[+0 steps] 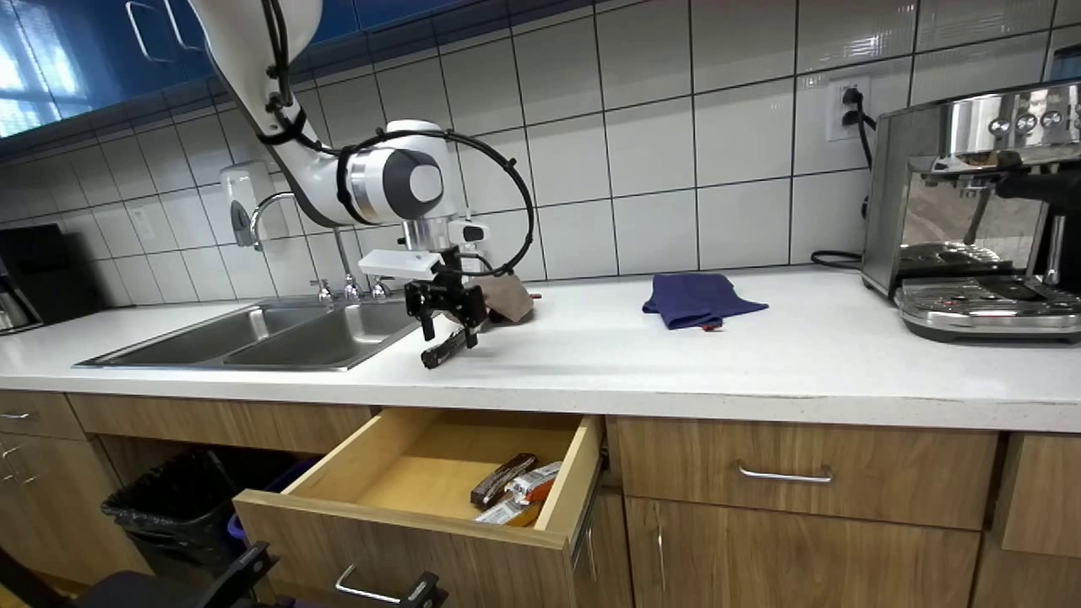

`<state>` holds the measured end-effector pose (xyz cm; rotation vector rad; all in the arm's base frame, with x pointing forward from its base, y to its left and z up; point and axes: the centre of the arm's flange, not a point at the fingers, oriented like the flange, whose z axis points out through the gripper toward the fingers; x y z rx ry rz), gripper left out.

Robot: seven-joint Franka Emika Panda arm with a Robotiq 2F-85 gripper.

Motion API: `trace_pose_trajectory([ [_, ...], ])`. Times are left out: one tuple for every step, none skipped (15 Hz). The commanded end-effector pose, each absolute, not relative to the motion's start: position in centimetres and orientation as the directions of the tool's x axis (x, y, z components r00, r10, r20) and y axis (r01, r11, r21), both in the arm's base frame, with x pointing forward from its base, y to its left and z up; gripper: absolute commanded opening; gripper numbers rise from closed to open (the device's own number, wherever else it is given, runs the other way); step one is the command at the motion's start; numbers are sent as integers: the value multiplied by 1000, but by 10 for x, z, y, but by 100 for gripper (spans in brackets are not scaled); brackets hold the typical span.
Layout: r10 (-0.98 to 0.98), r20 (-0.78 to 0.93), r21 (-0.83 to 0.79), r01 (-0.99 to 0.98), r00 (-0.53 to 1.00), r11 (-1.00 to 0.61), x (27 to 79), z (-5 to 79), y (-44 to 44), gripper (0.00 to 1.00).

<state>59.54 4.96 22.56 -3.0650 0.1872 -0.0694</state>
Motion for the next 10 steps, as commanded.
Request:
trace_pose_trajectory([
  [-85, 13, -59, -84, 996, -995, 613, 224, 54, 100],
  [-82, 10, -57, -81, 997, -995, 614, 223, 55, 100],
  [-79, 8, -54, -78, 997, -995, 616, 221, 55, 100],
  [-75, 7, -51, -75, 997, -996, 617, 220, 56, 100],
  [-72, 6, -47, -71, 997, -996, 618, 219, 57, 100],
  [-69, 3, -45, -69, 998, -997, 619, 218, 57, 100],
  [-66, 1, -43, -66, 998, -997, 619, 216, 58, 100],
  [-63, -2, -41, -63, 998, -997, 619, 215, 58, 100],
  [-60, -4, -40, -60, 998, -997, 619, 215, 59, 98],
  [-56, -3, -39, -57, 998, -998, 619, 214, 60, 74],
])
